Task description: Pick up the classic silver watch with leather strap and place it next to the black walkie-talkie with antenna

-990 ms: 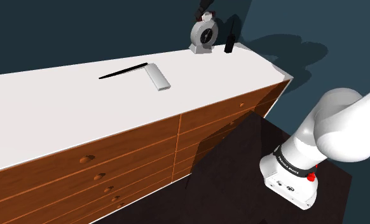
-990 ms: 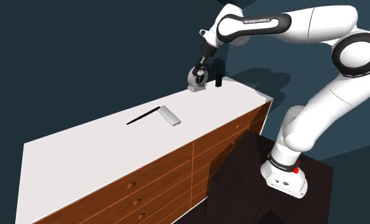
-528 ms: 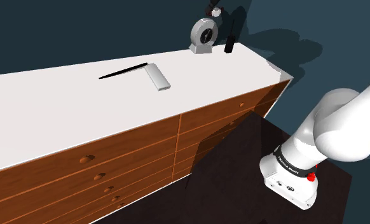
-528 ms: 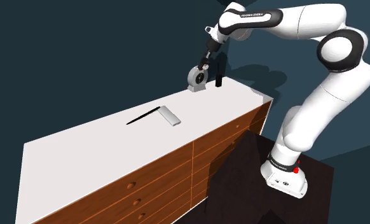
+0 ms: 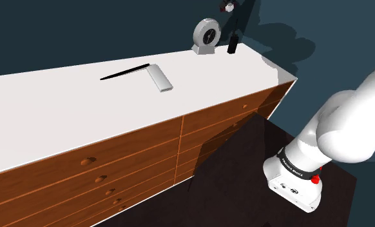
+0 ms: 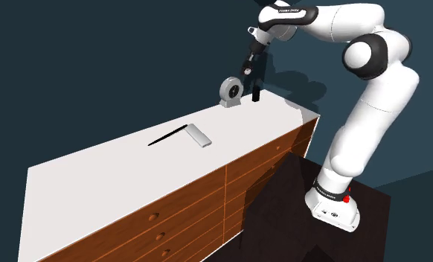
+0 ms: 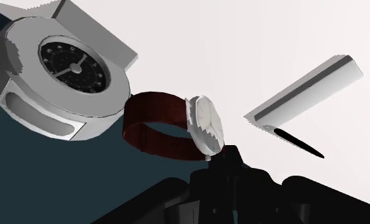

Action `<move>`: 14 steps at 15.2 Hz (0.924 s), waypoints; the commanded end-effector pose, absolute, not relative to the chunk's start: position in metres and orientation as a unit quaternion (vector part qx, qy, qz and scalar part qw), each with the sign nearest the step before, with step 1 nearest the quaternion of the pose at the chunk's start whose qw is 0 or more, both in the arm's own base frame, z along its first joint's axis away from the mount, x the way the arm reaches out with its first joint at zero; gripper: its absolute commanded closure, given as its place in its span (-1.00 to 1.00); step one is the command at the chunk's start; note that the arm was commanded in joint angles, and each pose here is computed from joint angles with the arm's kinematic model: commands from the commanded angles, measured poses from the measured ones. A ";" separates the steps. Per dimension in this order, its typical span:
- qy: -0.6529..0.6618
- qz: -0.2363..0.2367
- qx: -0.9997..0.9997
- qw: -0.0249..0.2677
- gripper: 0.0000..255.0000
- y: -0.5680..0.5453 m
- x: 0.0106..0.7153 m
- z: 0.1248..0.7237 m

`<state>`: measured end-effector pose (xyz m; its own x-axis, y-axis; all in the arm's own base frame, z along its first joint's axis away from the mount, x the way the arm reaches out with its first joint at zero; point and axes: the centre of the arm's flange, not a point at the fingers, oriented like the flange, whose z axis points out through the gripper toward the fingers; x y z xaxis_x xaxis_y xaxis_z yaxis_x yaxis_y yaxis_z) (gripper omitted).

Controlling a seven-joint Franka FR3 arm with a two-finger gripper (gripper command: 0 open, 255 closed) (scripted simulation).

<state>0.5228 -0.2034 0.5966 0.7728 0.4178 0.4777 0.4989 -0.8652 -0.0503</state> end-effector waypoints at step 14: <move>-0.245 -0.232 -0.937 0.087 1.00 -0.384 0.572 0.589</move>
<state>0.5688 -0.3762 0.5935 0.7731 0.4181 0.4769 0.4982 -0.8657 -0.0486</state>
